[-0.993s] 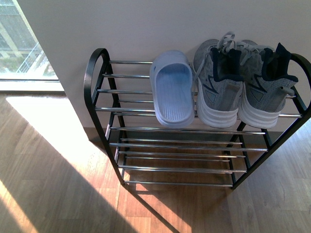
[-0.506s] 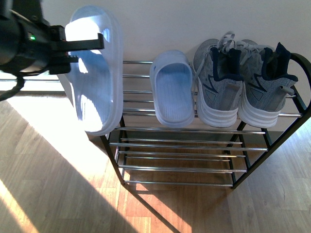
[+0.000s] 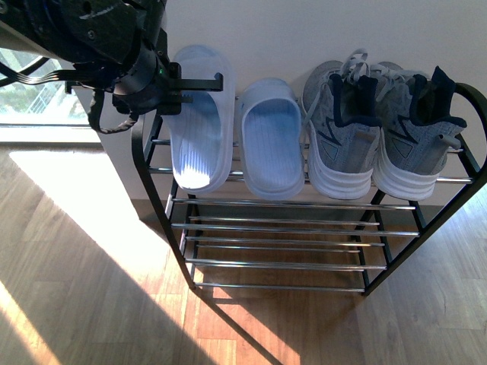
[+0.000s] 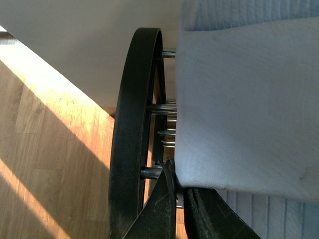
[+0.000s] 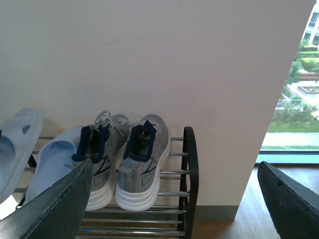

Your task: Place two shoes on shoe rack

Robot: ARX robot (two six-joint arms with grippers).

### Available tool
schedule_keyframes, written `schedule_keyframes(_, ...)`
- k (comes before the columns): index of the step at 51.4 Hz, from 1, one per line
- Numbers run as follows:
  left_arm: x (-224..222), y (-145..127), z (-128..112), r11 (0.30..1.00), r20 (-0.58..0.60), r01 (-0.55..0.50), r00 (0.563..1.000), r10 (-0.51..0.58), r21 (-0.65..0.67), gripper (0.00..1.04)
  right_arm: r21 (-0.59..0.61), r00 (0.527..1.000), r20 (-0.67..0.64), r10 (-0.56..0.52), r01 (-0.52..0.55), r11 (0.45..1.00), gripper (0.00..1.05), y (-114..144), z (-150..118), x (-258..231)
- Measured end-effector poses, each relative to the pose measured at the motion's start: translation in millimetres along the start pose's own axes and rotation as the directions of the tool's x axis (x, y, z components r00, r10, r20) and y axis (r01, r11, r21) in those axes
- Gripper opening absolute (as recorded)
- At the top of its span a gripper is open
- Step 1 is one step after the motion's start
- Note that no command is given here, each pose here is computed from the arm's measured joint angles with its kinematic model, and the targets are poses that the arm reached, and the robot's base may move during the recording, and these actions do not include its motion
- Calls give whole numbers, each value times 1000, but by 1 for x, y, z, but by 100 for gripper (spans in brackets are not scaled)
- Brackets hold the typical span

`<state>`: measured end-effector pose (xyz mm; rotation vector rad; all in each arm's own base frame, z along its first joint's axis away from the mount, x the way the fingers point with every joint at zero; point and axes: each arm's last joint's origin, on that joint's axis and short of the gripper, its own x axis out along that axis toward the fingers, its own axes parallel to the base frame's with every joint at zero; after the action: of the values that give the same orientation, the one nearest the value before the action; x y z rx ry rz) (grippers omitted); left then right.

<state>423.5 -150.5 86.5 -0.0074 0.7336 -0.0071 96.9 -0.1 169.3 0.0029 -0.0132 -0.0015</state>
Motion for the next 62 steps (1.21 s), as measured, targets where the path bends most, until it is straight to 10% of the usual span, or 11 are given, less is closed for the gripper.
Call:
schedule_keyframes(14, 25, -7, 9, 998, -20, -41, 999, 42, 43, 5, 0, 1000, 0, 0, 0, 1000, 96, 0, 0, 0)
schedule_keyframes(42, -34, -20, 34, 999, 153, 0, 988, -8, 53, 96, 0, 1000, 0, 0, 0, 1000, 96, 0, 0, 0)
schedule_keyframes(62, -181, 39, -10, 989, 388, -135, 909, 148, -62, 95, 0, 1000, 0, 0, 0, 1000, 96, 0, 0, 0)
